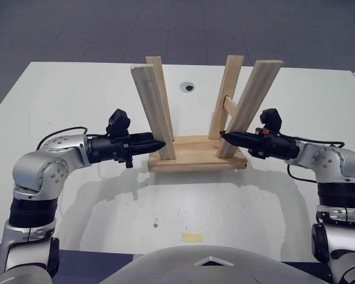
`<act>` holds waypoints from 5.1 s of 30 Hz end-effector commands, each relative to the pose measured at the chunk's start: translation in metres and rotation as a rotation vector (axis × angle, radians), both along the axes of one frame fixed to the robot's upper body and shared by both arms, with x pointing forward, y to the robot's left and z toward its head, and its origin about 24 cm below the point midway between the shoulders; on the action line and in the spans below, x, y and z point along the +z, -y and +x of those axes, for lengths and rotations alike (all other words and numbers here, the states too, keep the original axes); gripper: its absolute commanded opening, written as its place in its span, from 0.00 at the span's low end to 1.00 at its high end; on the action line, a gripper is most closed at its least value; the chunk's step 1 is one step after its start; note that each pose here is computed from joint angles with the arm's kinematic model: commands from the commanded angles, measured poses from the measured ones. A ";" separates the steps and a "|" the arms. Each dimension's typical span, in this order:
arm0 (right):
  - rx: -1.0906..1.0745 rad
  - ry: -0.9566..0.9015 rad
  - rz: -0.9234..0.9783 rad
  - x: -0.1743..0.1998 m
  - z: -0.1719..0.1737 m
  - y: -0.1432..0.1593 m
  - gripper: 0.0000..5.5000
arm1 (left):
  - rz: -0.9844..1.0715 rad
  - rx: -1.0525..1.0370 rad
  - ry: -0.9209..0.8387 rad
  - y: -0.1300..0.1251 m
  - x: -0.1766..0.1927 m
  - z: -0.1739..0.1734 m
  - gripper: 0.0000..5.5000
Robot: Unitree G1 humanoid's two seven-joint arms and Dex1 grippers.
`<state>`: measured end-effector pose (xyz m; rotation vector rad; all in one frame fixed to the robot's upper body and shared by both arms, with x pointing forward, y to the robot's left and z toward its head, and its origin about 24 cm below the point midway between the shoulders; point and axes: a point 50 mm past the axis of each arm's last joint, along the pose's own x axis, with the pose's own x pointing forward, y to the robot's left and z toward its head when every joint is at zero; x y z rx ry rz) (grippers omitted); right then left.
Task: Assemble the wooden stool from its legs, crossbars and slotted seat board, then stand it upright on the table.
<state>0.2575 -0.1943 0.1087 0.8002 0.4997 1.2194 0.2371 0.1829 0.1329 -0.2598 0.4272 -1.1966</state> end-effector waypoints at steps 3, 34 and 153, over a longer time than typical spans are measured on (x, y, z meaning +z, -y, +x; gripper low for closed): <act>-0.099 -0.148 0.052 -0.006 0.000 -0.016 0.46 | -0.028 0.090 -0.135 0.007 -0.014 -0.006 0.23; -0.282 0.207 -0.488 -0.009 -0.035 0.087 0.98 | 0.022 0.347 0.172 -0.045 0.016 0.019 0.98; -0.954 -0.011 0.134 0.013 0.038 -0.001 0.98 | -0.211 1.322 0.064 -0.073 0.066 0.070 0.98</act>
